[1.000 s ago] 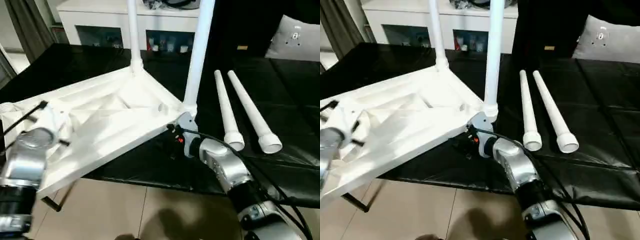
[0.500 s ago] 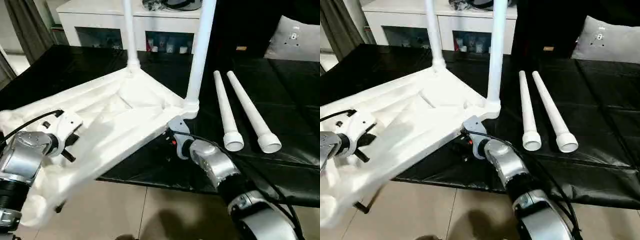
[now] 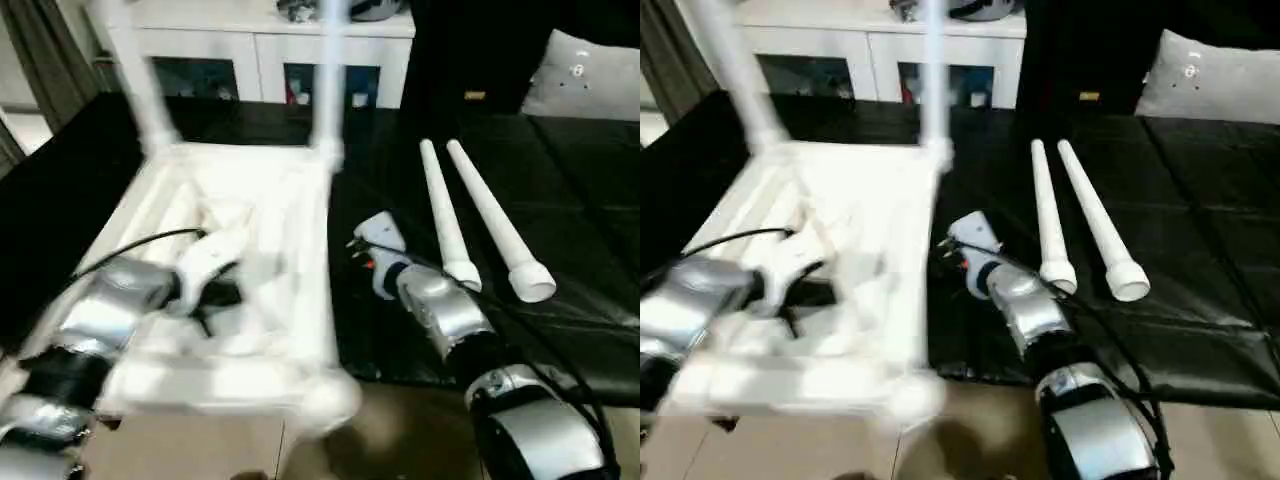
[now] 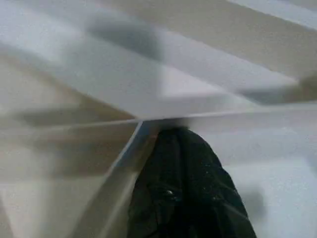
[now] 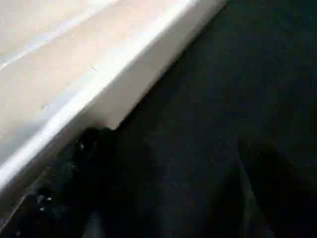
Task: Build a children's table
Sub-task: Rotate table base
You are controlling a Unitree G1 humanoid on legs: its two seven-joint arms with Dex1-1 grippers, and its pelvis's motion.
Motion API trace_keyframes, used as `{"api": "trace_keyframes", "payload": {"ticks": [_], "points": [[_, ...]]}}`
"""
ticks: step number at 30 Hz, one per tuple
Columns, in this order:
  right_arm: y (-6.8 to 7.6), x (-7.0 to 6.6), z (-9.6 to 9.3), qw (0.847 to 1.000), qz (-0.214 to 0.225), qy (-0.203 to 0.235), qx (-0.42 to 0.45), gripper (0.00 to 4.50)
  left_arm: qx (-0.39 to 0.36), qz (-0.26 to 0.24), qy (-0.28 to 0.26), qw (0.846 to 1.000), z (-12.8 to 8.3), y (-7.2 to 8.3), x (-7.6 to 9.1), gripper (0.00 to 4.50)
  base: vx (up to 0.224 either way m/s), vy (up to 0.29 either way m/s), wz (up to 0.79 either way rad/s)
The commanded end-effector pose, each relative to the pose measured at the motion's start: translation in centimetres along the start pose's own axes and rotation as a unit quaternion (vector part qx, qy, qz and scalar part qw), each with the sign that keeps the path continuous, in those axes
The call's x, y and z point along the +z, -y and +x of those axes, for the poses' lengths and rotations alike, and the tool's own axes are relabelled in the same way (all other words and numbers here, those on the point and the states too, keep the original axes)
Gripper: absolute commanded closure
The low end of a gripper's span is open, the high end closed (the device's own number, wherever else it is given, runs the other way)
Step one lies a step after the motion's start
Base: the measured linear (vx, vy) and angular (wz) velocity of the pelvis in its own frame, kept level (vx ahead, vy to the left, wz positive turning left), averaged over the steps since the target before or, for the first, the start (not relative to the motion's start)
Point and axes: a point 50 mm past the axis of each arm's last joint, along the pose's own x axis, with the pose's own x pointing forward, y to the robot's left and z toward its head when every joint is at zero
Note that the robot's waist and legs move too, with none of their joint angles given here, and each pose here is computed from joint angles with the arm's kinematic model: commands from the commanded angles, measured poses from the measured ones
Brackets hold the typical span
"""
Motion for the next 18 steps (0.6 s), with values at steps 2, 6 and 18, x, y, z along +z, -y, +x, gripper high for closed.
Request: {"api": "trace_keyframes", "payload": {"ticks": [2, 6, 18], "points": [[0.9, 1.5, 0.1, 0.999, -0.01, 0.016, -0.03, 0.0, 0.068, 0.023, 0.04, 0.997, 1.3, -1.2, 2.4, 4.46, 0.0, 0.0, 0.0], [2.4, 2.5, -0.6, 0.998, -0.023, 0.038, -0.046, 0.0, 0.14, 0.021, 0.054, 0.988, 2.5, -2.3, 3.4, 4.46, 0.0, 0.0, 0.0], [6.5, 4.8, -3.8, 0.982, 0.025, 0.092, -0.165, 0.0, 0.246, -0.016, 0.176, 0.953, 3.4, -3.2, 4.2, 4.46, 0.0, 0.0, 0.0]]}}
